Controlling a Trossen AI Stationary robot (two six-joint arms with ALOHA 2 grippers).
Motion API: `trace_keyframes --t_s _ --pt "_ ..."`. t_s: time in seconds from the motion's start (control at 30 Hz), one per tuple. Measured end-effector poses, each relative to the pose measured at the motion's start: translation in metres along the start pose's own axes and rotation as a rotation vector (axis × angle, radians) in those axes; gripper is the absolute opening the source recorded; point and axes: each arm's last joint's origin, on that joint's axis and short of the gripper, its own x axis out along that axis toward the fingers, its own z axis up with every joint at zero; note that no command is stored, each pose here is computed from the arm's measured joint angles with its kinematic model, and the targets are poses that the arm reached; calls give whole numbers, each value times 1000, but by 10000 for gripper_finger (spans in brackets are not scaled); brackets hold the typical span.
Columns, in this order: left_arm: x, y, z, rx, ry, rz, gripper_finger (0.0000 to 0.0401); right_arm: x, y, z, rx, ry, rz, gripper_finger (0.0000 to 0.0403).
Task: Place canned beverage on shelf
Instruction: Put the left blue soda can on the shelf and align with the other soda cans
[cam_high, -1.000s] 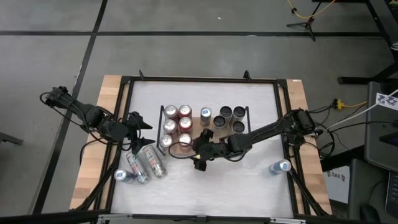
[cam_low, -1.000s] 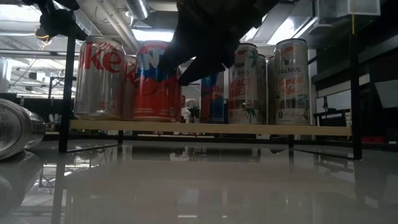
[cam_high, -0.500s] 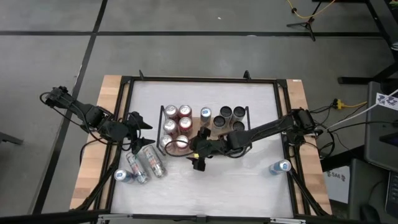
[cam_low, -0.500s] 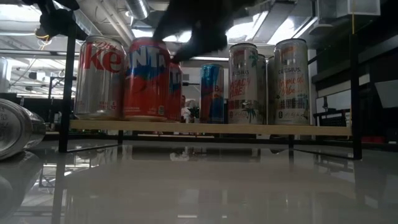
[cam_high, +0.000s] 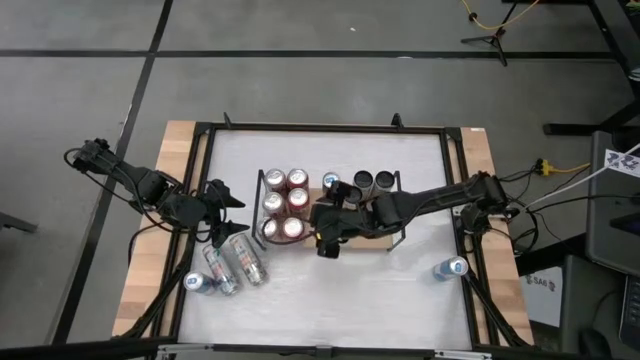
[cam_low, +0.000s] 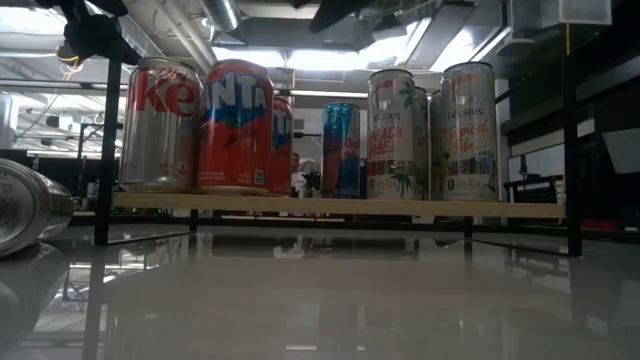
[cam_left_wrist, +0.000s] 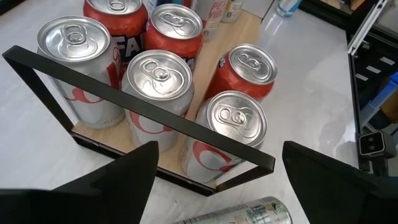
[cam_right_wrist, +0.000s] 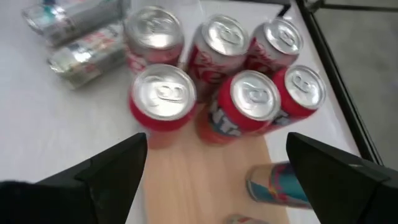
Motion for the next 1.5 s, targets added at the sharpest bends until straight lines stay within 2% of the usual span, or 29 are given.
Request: trace_keyframes --t_s 0.23,0.43,0.67,0.87,1.23,1.5 --pt "0 0 0 0 0 0 336 8 -16 -3 24 69 11 381" --pt "0 0 0 0 0 0 336 16 -36 -7 78 142 -63 381" --pt "0 0 0 0 0 0 336 29 -50 -16 91 200 -91 381" --pt "0 0 0 0 0 0 336 34 -43 -23 89 240 -3 381" --pt "0 0 0 0 0 0 336 32 -35 -25 80 254 55 381" --pt "0 0 0 0 0 0 336 31 -36 -28 105 291 44 381"
